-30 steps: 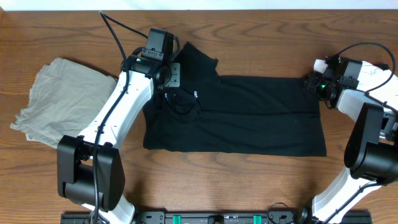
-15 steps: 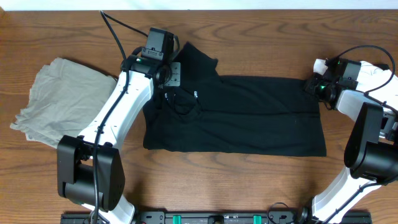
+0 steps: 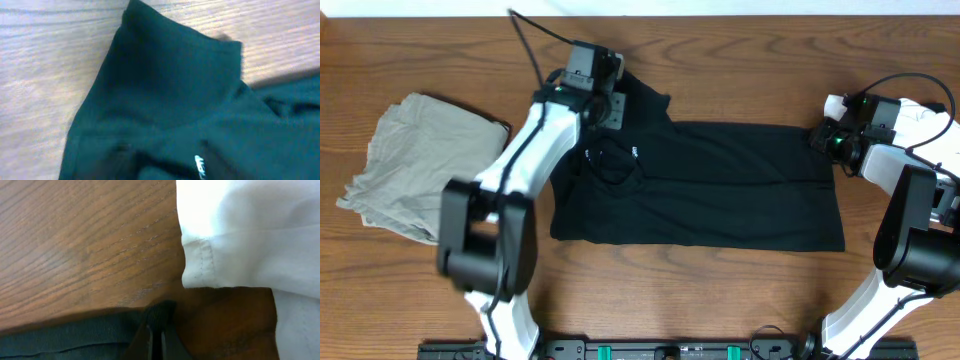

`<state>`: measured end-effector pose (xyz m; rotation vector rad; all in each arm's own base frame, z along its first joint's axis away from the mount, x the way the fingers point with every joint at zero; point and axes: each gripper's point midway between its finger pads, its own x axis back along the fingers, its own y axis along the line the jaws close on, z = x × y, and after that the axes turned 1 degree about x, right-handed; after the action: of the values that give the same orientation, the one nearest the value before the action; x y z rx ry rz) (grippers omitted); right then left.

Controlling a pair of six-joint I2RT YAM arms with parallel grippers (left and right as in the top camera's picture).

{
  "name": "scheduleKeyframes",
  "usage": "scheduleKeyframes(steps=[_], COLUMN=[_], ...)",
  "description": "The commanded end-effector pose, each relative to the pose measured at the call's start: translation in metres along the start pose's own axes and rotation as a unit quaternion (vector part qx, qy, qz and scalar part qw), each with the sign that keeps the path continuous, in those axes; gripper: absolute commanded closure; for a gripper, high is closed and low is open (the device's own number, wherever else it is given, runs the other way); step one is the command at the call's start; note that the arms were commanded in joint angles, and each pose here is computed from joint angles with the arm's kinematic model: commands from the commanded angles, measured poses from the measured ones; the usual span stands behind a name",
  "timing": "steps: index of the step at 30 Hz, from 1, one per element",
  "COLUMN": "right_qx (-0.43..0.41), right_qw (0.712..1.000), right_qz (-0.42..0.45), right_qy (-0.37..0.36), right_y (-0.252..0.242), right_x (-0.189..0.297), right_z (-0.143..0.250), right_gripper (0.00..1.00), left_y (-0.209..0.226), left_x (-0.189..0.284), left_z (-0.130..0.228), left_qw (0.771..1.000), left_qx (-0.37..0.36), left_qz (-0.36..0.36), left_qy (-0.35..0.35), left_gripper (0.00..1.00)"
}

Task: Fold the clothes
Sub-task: 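Lift the collar corner with the left gripper and pull it upward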

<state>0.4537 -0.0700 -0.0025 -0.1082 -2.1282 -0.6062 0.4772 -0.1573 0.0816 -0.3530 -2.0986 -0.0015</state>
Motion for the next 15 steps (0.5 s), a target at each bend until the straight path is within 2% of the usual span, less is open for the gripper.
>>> scheduleKeyframes(steps=[1, 7, 15], right_qx=[-0.018, -0.018, -0.017], right_qw=[0.998, 0.998, 0.998], right_qz=[0.023, 0.027, 0.028], right_qy=[0.050, 0.049, 0.048], right_y=[-0.013, -0.015, -0.015], right_x=[-0.012, -0.012, -0.012], right_z=[0.036, 0.036, 0.035], right_gripper=[0.99, 0.99, 0.99], left_y=[0.010, 0.019, 0.025], left_x=[-0.022, -0.049, -0.096], left_z=[-0.019, -0.051, -0.045], left_qw=[1.000, 0.997, 0.995], left_qx=[0.001, -0.004, -0.022], left_qz=[0.002, 0.003, 0.003], left_qy=[-0.017, -0.083, -0.099], left_gripper=[0.26, 0.22, 0.22])
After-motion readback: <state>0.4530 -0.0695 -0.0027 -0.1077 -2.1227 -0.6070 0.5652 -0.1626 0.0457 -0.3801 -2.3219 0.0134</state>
